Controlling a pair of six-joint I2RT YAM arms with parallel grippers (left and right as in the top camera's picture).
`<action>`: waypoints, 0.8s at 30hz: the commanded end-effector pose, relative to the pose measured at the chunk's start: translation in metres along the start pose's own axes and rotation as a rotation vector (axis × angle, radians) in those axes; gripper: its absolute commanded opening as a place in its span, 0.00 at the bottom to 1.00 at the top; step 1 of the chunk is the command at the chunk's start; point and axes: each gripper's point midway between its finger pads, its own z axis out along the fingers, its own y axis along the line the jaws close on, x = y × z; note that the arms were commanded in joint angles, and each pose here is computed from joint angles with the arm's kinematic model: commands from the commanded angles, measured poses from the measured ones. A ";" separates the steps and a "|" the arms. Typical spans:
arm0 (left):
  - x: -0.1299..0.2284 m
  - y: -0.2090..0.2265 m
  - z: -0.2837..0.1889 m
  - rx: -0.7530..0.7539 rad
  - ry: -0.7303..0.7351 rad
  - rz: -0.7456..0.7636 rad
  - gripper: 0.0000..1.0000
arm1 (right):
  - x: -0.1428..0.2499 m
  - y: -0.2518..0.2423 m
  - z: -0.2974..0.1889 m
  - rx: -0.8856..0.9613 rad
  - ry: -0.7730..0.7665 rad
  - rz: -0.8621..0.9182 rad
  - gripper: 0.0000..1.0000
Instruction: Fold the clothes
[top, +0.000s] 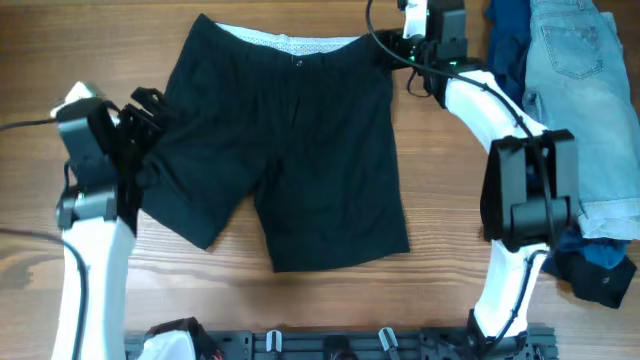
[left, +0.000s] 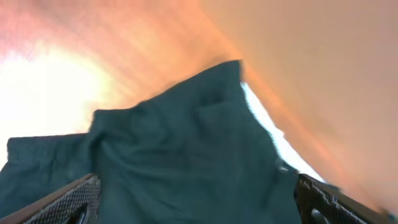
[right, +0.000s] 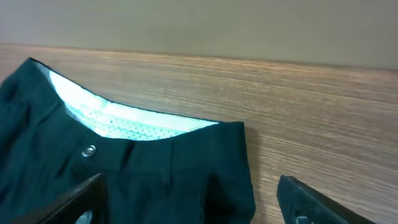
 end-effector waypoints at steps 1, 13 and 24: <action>0.011 -0.023 -0.015 0.061 0.017 0.061 1.00 | 0.024 -0.006 0.020 -0.006 0.037 0.014 0.83; 0.058 -0.034 0.006 0.016 0.126 0.144 1.00 | 0.065 -0.014 0.051 -0.007 0.086 0.095 0.72; 0.073 -0.030 0.017 -0.008 0.174 0.156 1.00 | 0.095 -0.012 0.059 0.001 0.169 0.118 0.31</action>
